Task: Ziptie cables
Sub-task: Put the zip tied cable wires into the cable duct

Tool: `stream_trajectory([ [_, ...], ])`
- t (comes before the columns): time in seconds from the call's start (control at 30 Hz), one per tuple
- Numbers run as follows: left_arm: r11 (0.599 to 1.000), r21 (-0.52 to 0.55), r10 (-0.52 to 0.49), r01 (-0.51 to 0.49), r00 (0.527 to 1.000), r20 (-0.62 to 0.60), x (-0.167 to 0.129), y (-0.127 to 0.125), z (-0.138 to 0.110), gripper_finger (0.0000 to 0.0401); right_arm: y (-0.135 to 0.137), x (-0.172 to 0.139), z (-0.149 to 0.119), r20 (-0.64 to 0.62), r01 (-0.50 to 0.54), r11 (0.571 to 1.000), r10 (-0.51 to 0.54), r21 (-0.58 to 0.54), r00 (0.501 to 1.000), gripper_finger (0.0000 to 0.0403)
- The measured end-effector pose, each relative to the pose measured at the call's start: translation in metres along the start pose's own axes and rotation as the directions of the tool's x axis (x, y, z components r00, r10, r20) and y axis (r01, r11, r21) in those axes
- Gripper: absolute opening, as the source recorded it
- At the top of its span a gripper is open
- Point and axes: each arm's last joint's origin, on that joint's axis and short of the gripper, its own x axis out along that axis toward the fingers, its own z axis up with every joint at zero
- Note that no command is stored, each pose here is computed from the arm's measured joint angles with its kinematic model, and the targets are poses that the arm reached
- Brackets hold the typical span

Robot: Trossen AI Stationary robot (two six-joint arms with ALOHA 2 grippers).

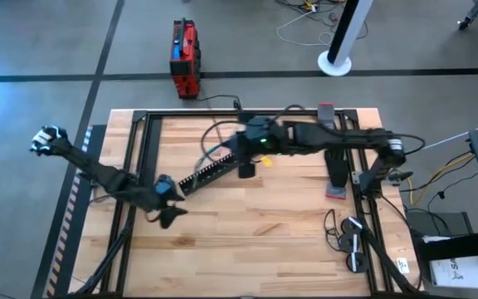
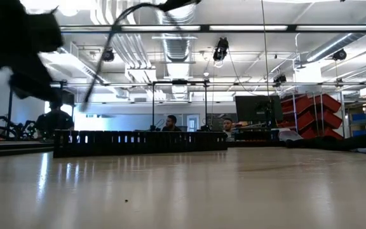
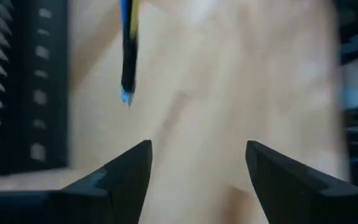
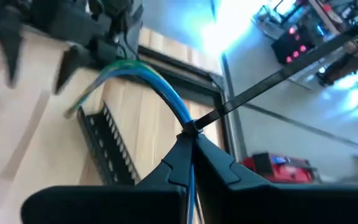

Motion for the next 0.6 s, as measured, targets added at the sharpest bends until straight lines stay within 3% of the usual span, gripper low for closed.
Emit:
stream_trajectory([
  [0.1,0.995,-0.015,-0.101,0.102,0.993,0.065,-0.017,-0.002,-0.003,0.0228,0.010,0.031,-0.005,0.015,-0.026,1.000,0.027,-0.015,1.000,0.0000],
  [0.2,0.994,0.035,-0.106,0.102,0.984,0.141,-0.025,0.002,-0.006,0.0212,0.018,0.053,-0.008,0.035,-0.030,1.000,0.030,-0.004,0.999,0.0000],
  [0.37,0.993,0.112,-0.002,-0.033,0.952,0.306,-0.028,0.006,-0.004,0.0189,0.024,0.076,-0.017,0.025,-0.031,0.998,0.030,0.052,0.999,0.0000],
  [0.47,0.985,0.118,0.064,-0.128,0.897,0.437,-0.026,0.004,0.000,0.0177,0.025,0.084,-0.013,0.081,-0.019,0.994,0.011,0.105,0.997,0.0000],
  [0.6,0.970,0.157,0.079,-0.183,0.856,0.511,-0.020,-0.002,0.003,0.0162,0.028,0.091,-0.012,0.138,-0.053,0.989,0.034,0.141,0.990,0.0000],
])
